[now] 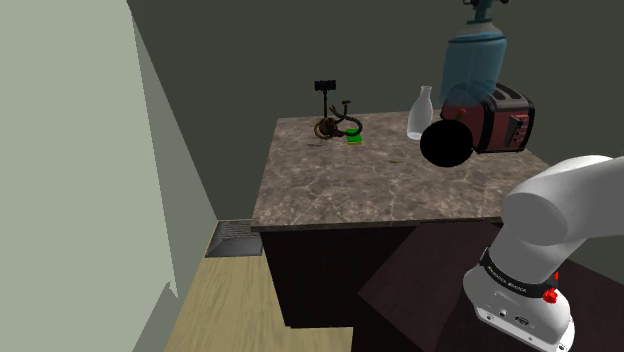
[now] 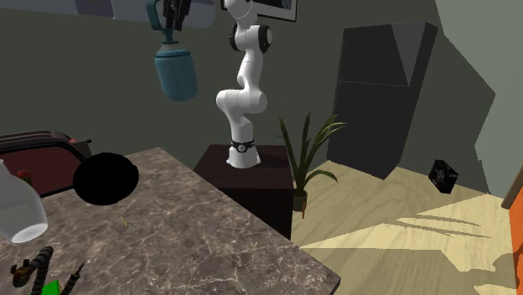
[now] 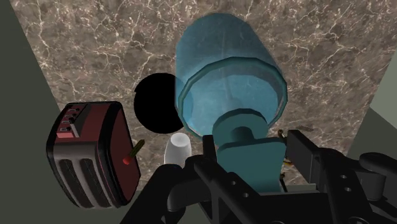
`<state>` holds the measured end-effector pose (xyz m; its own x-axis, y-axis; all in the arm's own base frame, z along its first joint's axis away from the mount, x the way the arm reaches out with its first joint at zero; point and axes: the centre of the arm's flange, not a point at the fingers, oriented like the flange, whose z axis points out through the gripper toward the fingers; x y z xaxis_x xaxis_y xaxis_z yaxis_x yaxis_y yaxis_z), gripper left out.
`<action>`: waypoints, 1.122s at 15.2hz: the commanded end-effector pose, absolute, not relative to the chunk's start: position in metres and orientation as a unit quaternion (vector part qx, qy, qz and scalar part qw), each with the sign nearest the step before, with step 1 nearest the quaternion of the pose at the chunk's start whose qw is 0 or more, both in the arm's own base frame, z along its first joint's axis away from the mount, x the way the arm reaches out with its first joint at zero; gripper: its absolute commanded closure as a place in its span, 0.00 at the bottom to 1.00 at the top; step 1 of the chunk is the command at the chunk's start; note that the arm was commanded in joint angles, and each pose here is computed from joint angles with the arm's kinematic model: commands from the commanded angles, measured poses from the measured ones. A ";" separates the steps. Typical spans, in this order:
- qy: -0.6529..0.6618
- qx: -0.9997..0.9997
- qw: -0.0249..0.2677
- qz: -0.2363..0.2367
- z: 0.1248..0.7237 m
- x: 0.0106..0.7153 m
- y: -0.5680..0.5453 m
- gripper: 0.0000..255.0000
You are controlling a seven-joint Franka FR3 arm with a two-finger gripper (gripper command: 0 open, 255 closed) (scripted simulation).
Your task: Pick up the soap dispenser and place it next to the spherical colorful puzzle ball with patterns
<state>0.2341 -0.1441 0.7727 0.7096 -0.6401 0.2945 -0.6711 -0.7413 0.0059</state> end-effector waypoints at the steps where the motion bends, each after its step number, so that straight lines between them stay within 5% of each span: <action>1: -0.355 0.923 0.056 0.138 0.774 0.213 -0.161 1.00; 9: -0.355 0.923 0.056 0.138 0.774 0.133 -0.231 1.00; 17: -0.355 0.923 0.056 0.138 0.732 0.133 -0.231 1.00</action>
<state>0.1338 -0.2306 0.7367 0.7106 -0.6393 0.2939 -0.6702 -0.7422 0.0062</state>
